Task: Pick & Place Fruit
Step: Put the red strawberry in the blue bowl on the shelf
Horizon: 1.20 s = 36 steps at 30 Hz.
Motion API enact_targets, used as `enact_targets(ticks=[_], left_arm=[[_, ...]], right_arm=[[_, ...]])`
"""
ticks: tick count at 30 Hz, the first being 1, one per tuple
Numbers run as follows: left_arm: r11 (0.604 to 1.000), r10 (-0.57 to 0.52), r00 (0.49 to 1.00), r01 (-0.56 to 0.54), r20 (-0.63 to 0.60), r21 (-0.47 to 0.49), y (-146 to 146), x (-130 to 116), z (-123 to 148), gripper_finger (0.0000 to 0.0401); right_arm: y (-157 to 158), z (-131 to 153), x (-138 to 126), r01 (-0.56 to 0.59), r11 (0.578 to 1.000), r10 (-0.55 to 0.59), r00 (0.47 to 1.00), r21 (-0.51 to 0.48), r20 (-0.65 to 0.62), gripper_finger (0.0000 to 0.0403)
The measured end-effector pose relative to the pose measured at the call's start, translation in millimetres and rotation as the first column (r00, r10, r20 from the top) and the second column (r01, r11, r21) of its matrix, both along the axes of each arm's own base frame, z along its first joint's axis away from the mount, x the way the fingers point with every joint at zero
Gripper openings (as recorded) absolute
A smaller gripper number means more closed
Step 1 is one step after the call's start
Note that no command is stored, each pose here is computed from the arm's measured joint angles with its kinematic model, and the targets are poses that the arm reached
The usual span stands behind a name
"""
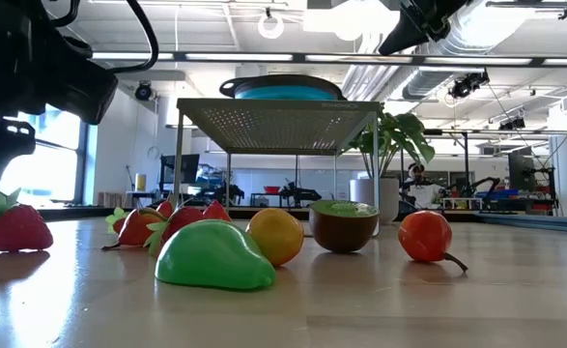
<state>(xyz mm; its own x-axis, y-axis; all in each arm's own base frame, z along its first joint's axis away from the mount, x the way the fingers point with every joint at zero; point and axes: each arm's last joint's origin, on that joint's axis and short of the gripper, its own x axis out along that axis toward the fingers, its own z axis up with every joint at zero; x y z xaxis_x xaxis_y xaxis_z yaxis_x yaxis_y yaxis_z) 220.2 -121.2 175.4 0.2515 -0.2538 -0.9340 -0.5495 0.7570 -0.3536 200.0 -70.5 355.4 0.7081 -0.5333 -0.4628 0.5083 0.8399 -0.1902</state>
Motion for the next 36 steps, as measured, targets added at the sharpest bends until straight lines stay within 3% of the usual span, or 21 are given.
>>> enact_targets(ticks=[13, 27, 31, 36], left_arm=[[0.999, 0.014, 1.0, -0.014, -0.002, 0.048, 0.3, 2.1, -5.5, 0.0248], [1.0, 0.004, 1.0, -0.004, -0.008, 0.014, -4.8, 9.6, -15.8, 0.0247], [1.0, 0.003, 1.0, -0.003, -0.006, 0.01, -5.1, 9.8, -15.7, 0.0222], [1.0, 0.003, 1.0, -0.003, -0.005, 0.009, -5.1, 10.0, -15.6, 0.0162]], right_arm=[[0.0, 0.0, 0.0, 0.0, 1.0, 0.0, 1.0, 0.0, 0.0, 0.0052], [0.0, 0.1, 0.0, 0.0, 1.0, 0.0, 1.0, 0.0, 0.0, 0.0052], [0.0, 0.1, 0.0, 0.0, 1.0, 0.0, 1.0, 0.0, 0.0, 0.0052], [0.0, 0.1, 0.0, 0.0, 1.0, 0.0, 1.0, 0.0, 0.0, 0.0052]])
